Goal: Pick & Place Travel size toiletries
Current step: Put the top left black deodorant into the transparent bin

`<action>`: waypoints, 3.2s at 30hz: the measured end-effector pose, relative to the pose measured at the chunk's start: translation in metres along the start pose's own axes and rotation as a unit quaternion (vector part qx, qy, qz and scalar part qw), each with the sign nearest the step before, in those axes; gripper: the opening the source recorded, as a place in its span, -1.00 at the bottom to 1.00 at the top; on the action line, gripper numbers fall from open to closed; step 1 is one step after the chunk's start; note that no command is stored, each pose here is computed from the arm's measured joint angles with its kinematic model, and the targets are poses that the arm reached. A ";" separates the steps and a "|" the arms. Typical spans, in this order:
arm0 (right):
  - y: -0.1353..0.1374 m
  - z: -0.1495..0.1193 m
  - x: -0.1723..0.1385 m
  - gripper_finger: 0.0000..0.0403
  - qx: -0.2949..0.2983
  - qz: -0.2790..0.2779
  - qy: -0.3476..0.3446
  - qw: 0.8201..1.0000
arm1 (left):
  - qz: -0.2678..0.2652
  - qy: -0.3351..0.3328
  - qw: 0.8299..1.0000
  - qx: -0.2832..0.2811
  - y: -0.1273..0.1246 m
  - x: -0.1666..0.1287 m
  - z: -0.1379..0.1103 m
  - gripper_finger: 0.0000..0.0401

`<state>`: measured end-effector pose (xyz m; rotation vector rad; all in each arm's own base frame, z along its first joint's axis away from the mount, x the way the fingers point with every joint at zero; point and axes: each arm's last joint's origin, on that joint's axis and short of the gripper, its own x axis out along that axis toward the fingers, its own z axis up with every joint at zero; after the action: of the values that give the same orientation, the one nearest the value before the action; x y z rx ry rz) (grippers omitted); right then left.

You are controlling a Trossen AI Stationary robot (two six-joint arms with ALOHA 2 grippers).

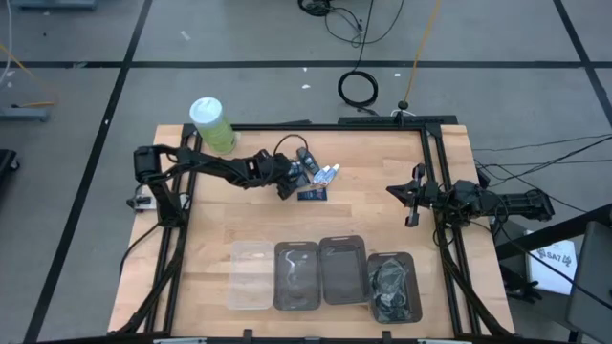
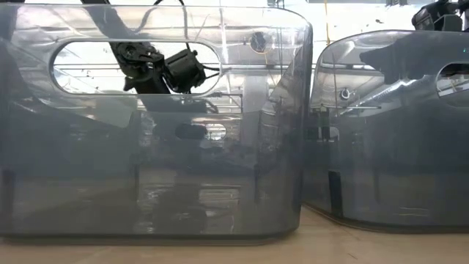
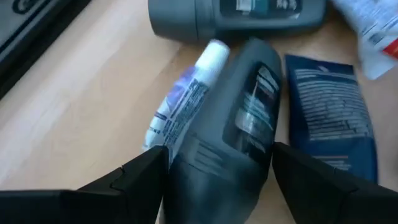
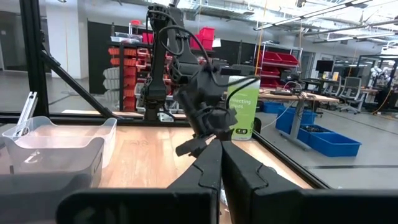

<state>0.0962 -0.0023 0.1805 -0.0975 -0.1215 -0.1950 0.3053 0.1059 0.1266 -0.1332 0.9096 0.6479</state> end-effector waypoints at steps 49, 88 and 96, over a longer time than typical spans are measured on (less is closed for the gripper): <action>0.000 0.000 0.000 -0.98 0.000 0.000 0.000 1.000 | -0.045 -0.075 0.996 0.020 -0.008 -0.052 0.020 -0.10; 0.000 0.000 0.000 -0.98 0.000 0.000 0.000 1.000 | -0.335 0.047 0.912 -0.234 -0.134 -0.251 -0.092 -0.10; 0.000 0.000 0.000 -0.98 0.000 0.000 0.000 1.000 | -0.287 0.118 0.888 -0.340 -0.140 -0.247 -0.109 -0.10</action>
<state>0.0963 -0.0023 0.1805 -0.0977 -0.1209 -0.1951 0.2018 -0.1619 0.2266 -1.0935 0.7819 0.3675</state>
